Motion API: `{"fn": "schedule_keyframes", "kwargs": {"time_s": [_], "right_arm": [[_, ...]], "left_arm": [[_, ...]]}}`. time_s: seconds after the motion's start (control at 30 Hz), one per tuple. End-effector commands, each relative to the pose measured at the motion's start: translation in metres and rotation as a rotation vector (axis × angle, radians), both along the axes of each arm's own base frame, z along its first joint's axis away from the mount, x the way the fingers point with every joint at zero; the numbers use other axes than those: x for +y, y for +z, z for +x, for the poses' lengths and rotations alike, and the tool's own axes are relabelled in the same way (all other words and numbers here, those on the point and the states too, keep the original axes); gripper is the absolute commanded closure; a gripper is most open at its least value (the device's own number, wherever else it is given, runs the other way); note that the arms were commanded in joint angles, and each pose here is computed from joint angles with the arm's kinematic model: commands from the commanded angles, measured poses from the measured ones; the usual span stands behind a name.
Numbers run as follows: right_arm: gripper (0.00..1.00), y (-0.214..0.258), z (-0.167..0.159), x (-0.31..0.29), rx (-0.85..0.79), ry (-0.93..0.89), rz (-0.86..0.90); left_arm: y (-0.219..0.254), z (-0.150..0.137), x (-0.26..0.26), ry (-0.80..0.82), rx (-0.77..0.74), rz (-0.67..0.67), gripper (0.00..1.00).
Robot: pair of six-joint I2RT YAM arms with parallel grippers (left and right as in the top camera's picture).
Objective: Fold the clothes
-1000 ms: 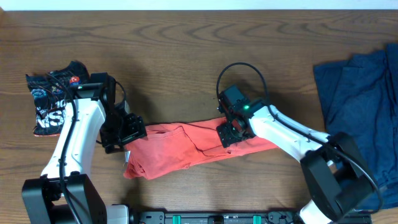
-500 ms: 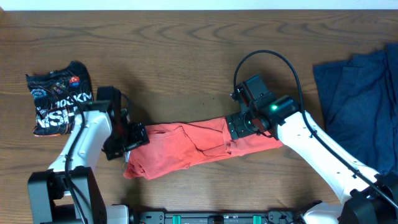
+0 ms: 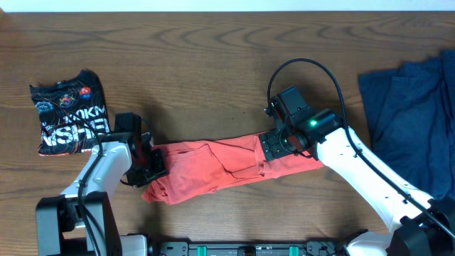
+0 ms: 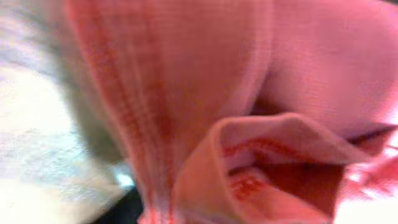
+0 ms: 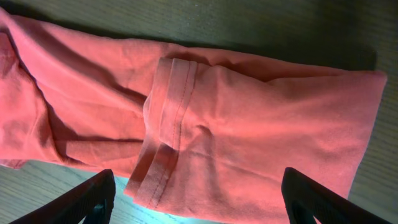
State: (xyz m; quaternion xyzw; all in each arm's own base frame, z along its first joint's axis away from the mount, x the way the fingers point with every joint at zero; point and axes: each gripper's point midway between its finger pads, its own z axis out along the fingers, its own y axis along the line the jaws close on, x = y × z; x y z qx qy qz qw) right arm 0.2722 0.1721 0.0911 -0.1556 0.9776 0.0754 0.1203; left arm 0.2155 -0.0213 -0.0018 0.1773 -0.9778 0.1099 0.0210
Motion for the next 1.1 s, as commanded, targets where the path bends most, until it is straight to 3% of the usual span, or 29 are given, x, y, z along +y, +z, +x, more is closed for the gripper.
{"fn": "schedule_keyframes", "kwargs": {"time_s": [0.0,0.03,0.1,0.33,0.6,0.77,1.07], "right_arm": [[0.16,0.000,0.003,-0.008,-0.004,-0.013,-0.021],[0.17,0.000,0.003,-0.009,-0.003,-0.015,-0.029],[0.17,-0.001,0.002,-0.015,-0.001,-0.028,-0.051],[0.16,-0.003,0.014,-0.058,0.014,-0.187,-0.106],[0.15,-0.004,0.021,-0.102,0.037,-0.252,-0.133],[0.15,-0.004,0.024,-0.118,0.044,-0.307,-0.133],[0.14,-0.006,0.015,-0.126,0.086,-0.323,-0.147]], "left_arm": [[-0.006,-0.008,-0.013,-0.014,0.020,-0.074,0.80],[-0.005,-0.008,-0.013,-0.014,0.019,-0.073,0.88],[-0.003,-0.006,-0.009,-0.013,0.021,-0.053,0.94],[0.035,0.005,0.045,0.060,0.088,0.194,0.94],[0.098,0.030,0.072,0.164,0.058,0.236,0.94],[0.122,0.035,0.027,0.100,0.055,0.105,0.94],[0.127,0.043,-0.083,-0.092,-0.021,-0.006,0.94]]}}
